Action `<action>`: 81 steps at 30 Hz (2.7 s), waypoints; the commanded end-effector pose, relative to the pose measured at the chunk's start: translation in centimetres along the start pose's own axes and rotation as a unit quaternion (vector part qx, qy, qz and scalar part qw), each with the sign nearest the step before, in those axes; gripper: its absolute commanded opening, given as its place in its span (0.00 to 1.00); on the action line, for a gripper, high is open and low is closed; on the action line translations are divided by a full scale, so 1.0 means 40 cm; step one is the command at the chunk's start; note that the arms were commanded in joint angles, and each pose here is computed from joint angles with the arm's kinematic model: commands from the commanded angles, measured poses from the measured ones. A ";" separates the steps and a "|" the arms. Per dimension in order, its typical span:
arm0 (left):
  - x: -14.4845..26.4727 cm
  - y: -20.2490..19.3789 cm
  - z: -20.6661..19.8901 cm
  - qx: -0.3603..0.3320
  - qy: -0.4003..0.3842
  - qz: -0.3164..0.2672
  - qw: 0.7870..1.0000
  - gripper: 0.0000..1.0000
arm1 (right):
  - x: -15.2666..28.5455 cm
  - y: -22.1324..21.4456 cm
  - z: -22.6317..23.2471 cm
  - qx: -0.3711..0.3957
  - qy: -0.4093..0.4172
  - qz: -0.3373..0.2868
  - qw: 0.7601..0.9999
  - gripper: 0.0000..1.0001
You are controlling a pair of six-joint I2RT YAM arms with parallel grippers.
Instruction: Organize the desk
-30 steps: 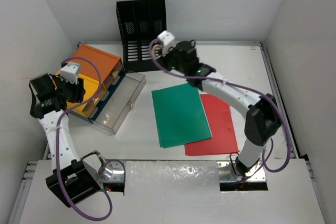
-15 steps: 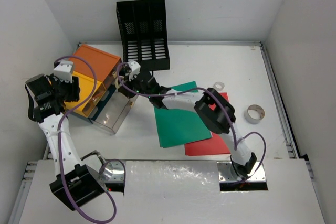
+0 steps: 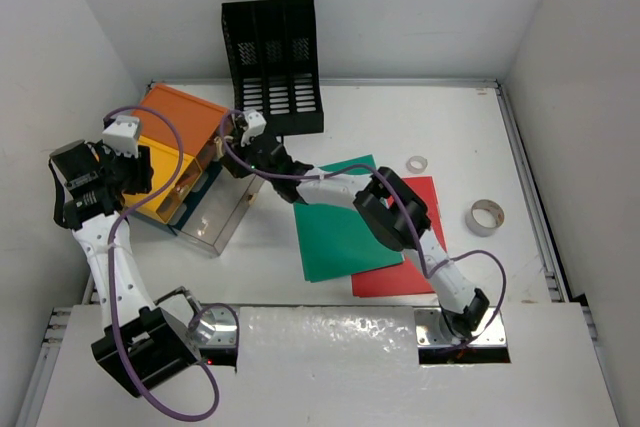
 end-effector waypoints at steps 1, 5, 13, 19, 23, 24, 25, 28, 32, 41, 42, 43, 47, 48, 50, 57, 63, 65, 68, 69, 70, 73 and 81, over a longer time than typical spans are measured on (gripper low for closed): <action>0.005 0.020 0.016 -0.015 0.015 -0.021 1.000 0.44 | -0.035 -0.006 -0.008 -0.010 -0.031 0.017 0.999 0.00; 0.009 0.012 0.020 -0.025 0.021 -0.015 0.999 0.44 | -0.026 -0.049 -0.031 -0.016 -0.063 0.035 0.997 0.01; 0.008 0.007 0.020 -0.027 0.022 -0.017 0.999 0.44 | -0.018 -0.046 -0.036 0.005 -0.067 0.043 0.997 0.31; 0.000 0.000 0.023 -0.025 0.019 -0.012 0.999 0.45 | -0.002 0.018 -0.001 0.039 -0.031 0.029 0.998 0.54; 0.001 -0.001 0.022 -0.024 0.019 -0.012 0.999 0.45 | 0.030 0.092 0.028 0.086 -0.017 0.013 0.996 0.56; 0.001 0.000 0.022 -0.025 0.020 -0.012 0.999 0.45 | 0.040 0.109 0.033 0.093 -0.014 0.009 0.995 0.58; 0.002 0.001 0.022 -0.026 0.019 -0.013 0.999 0.45 | 0.067 0.147 0.044 0.109 -0.006 0.003 0.994 0.59; 0.001 0.002 0.021 -0.024 0.018 -0.014 0.999 0.45 | 0.148 0.255 0.066 0.145 0.001 -0.020 0.989 0.68; -0.002 -0.002 0.018 -0.021 0.010 -0.013 1.000 0.45 | 0.299 0.309 0.013 0.207 -0.026 0.013 0.978 0.79; -0.009 -0.008 0.013 -0.017 -0.001 -0.014 1.000 0.45 | 0.702 0.227 -0.464 0.022 -0.261 0.123 0.957 0.68; -0.008 -0.008 0.014 -0.017 -0.001 -0.014 1.000 0.45 | 0.754 0.218 -0.531 -0.003 -0.298 0.118 0.947 0.54; -0.007 -0.007 0.014 -0.017 -0.001 -0.014 1.000 0.45 | 0.781 0.174 -0.566 -0.021 -0.324 0.127 0.937 0.46; -0.002 -0.010 0.018 -0.022 0.008 -0.011 1.000 0.45 | 0.848 0.118 -0.702 -0.087 -0.392 0.149 0.904 0.12; -0.002 -0.008 0.018 -0.024 0.009 -0.011 1.000 0.45 | 0.862 0.091 -0.747 -0.110 -0.402 0.161 0.895 0.12; -0.002 -0.010 0.022 -0.024 0.013 -0.008 1.000 0.45 | 0.866 0.091 -0.779 -0.127 -0.402 0.177 0.889 0.14; -0.011 -0.015 0.028 -0.022 0.015 -0.004 1.000 0.45 | 0.864 0.019 -0.847 -0.137 -0.416 0.235 0.867 0.29; -0.016 -0.022 0.031 -0.024 0.018 0.001 1.000 0.45 | 0.833 -0.015 -0.893 -0.149 -0.419 0.264 0.856 0.29; -0.018 -0.025 0.035 -0.026 0.022 0.003 0.999 0.45 | 0.829 -0.029 -0.908 -0.148 -0.426 0.279 0.848 0.28; -0.021 -0.026 0.038 -0.025 0.024 0.005 0.999 0.45 | 0.838 -0.048 -0.908 -0.148 -0.430 0.300 0.838 0.24; -0.023 -0.025 0.039 -0.026 0.024 0.004 0.999 0.45 | 0.844 -0.055 -0.908 -0.146 -0.436 0.301 0.836 0.24; -0.023 -0.025 0.038 -0.025 0.022 0.004 0.999 0.45 | 0.846 -0.059 -0.908 -0.144 -0.438 0.302 0.834 0.22; -0.026 -0.028 0.037 -0.023 0.019 0.004 1.000 0.45 | 0.852 -0.064 -0.904 -0.141 -0.437 0.307 0.833 0.17; -0.020 -0.030 0.034 -0.025 0.019 0.004 1.000 0.45 | 0.835 -0.064 -0.907 -0.125 -0.431 0.321 0.834 0.02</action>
Point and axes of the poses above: each gripper's point midway between its finger pads, its own x axis back along the fingers, its own z axis along the line the jaws close on, y = z × x, the point moved 7 cm from there along x, back along the fingers, and after that the axes turned 10 degrees about x, right-handed, at the moved point
